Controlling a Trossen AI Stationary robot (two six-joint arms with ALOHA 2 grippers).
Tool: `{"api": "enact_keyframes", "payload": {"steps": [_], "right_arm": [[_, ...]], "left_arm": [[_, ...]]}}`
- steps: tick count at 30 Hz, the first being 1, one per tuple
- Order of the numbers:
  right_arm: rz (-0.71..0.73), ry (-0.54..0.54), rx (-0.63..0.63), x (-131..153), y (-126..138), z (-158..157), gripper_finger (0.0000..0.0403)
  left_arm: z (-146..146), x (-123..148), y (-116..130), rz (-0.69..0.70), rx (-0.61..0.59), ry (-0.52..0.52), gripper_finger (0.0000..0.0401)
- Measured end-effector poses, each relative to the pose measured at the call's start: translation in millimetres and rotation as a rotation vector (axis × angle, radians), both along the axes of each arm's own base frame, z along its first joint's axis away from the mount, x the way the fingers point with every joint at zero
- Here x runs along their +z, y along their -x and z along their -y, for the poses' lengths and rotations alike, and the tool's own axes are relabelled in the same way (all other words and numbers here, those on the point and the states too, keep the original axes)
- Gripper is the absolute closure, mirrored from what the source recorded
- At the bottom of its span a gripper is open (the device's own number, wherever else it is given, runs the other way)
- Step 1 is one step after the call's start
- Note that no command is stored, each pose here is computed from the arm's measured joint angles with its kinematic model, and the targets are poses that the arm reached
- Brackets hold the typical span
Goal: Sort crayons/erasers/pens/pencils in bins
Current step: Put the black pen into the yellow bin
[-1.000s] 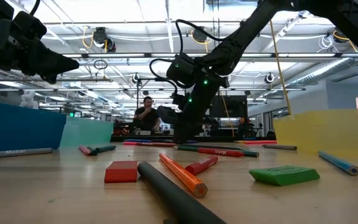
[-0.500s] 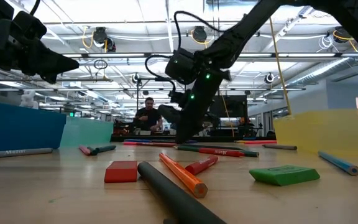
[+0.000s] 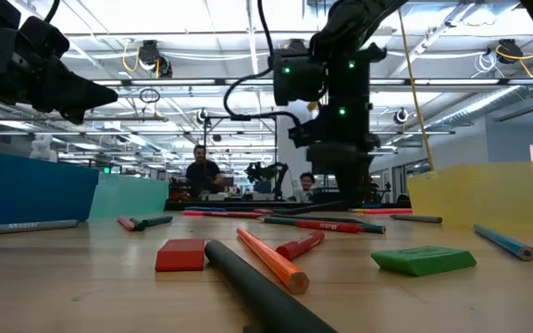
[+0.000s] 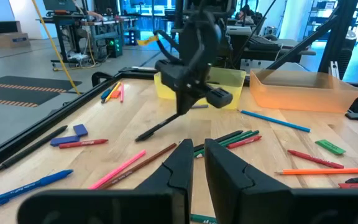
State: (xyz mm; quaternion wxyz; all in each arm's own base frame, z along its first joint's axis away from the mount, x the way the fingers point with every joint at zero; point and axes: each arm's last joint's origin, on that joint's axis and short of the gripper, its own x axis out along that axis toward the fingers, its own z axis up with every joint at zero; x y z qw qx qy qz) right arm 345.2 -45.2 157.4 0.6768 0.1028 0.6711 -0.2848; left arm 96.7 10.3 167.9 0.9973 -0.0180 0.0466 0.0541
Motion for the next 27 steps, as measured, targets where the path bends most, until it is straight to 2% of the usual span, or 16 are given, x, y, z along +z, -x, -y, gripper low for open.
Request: {"api": "enact_keyframes", "payload": {"steps": [4, 8, 16, 20, 27], "right_arm": [[-0.048, -0.016, 0.044, -3, 5, -7, 0.0363], [-0.032, -0.039, 0.055, -5, 3, -9, 0.0330], [0.168, -0.021, 0.094, -4, -16, 6, 0.0270], [0.242, -0.006, 0.094, -2, -21, 18, 0.0271], [0.230, -0.025, 0.090, -14, -14, 25, 0.0290]], "left_arm": [[0, 0, 0, 0.000, 0.000, 0.000, 0.0357], [0, 0, 0, 0.000, 0.000, 0.000, 0.0357], [0, 0, 0, 0.000, 0.000, 0.000, 0.0357], [0, 0, 0, 0.000, 0.000, 0.000, 0.0357], [0, 0, 0, 0.000, 0.000, 0.000, 0.0357]]}}
